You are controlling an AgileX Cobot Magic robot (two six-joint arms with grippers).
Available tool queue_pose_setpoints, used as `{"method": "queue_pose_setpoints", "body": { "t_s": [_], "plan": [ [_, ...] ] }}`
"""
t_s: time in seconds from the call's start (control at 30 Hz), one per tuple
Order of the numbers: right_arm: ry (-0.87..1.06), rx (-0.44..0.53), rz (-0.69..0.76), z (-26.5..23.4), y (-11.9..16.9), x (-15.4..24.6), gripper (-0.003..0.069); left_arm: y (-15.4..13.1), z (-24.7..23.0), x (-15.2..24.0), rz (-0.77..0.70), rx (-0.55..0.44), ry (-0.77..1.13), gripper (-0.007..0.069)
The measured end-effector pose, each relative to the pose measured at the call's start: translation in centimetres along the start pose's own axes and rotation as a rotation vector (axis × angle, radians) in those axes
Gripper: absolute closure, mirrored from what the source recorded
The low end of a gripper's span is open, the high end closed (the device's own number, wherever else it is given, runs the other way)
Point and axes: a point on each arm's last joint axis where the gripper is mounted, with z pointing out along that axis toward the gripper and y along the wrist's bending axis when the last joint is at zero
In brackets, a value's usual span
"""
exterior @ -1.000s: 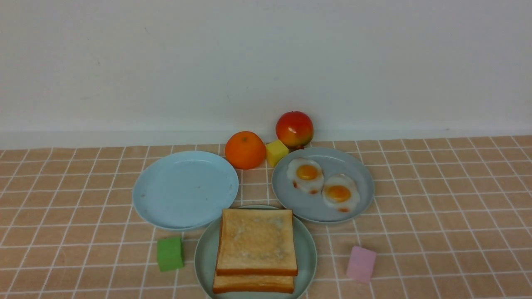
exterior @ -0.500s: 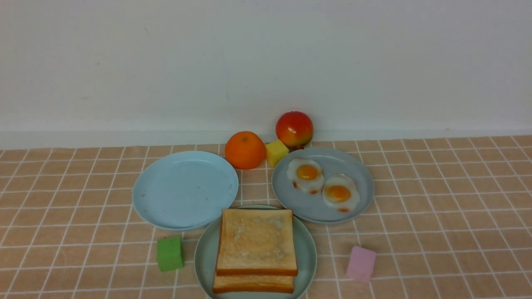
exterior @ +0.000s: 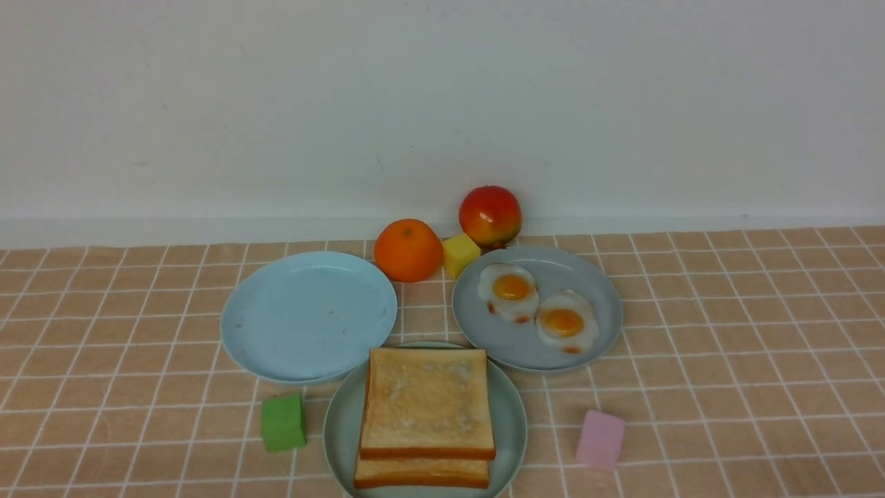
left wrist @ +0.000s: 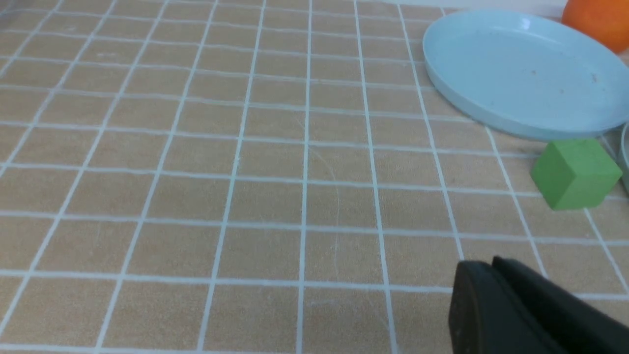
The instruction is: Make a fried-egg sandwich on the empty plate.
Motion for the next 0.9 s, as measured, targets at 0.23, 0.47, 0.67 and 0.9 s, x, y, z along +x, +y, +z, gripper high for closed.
{"method": "queue_pose_setpoints", "body": {
  "t_s": [0.23,0.47,0.67,0.9],
  "plan": [
    [-0.006,0.009,0.002,0.02,-0.05,0.00,0.0433,0.00,0.00,0.00,0.000,0.000,0.000,0.0586],
    [-0.006,0.009,0.003,0.02,-0.05,0.00,0.0430,0.00,0.00,0.00,0.000,0.000,0.000,0.0578],
    [-0.006,0.009,0.003,0.02,-0.05,0.00,0.0427,0.00,0.00,0.00,0.000,0.000,0.000,0.0573],
    [-0.006,0.009,0.001,0.02,-0.05,0.00,0.0424,0.00,0.00,0.00,0.000,0.000,0.000,0.0568]
  ]
}}
